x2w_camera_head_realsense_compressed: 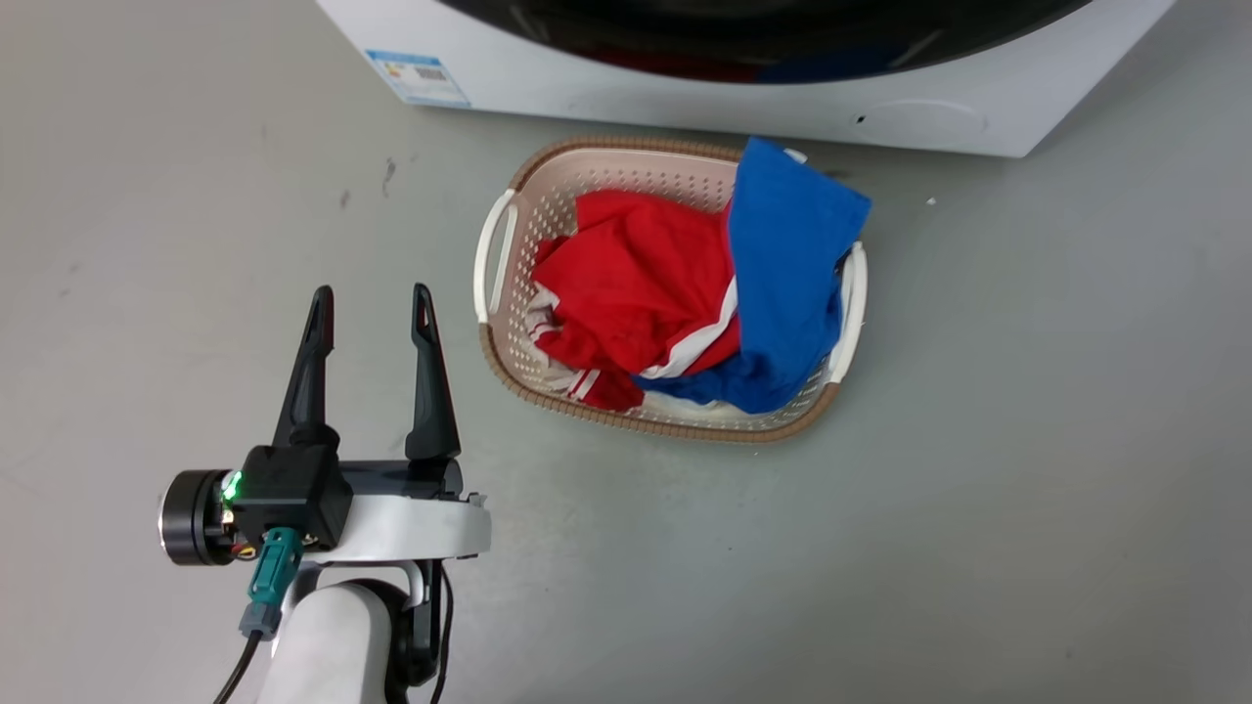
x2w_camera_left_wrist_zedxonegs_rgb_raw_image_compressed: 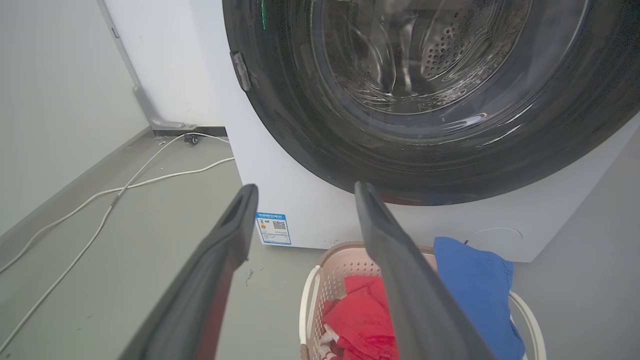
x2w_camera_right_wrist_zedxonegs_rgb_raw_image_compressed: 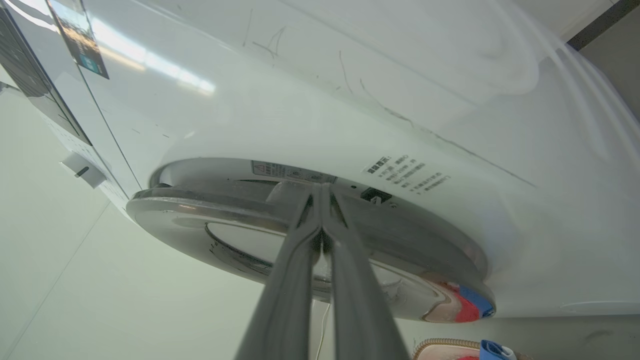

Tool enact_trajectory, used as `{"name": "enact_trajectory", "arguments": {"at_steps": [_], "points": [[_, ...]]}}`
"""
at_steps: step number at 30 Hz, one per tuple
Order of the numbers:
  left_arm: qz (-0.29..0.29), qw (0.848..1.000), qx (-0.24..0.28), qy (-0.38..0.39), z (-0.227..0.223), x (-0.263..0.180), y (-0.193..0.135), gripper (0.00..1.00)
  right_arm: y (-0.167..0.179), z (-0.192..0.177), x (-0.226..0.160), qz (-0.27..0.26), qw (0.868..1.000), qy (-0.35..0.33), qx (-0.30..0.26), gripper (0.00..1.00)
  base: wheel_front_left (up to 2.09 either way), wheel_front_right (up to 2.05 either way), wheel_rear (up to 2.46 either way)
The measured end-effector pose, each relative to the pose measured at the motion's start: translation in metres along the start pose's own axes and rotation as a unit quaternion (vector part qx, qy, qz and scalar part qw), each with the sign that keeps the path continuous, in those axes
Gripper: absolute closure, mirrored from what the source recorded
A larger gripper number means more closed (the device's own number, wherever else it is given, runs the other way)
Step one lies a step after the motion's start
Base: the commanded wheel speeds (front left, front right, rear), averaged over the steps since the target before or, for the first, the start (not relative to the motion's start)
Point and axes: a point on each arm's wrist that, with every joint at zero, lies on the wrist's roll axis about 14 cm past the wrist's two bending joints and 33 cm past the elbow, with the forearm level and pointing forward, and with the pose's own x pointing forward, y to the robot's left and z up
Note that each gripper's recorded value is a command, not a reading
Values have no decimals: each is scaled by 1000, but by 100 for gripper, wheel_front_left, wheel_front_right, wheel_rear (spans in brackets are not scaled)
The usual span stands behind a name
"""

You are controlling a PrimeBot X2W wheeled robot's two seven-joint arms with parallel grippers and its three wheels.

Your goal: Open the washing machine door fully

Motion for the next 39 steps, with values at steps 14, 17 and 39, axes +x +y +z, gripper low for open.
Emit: {"name": "enact_trajectory", "arguments": {"at_steps": [14,17,39], "points": [[15,1000,-2,25,-21,8,7,0,-15,-53,62,-10,990,123,-63,100,0,0,0],[17,999,-1,27,-23,9,7,0,-16,-59,68,-8,989,132,-68,100,0,0,0],[13,1000,-2,16,-15,11,6,0,-2,-110,26,20,971,219,-95,100,0,0,0]]}}
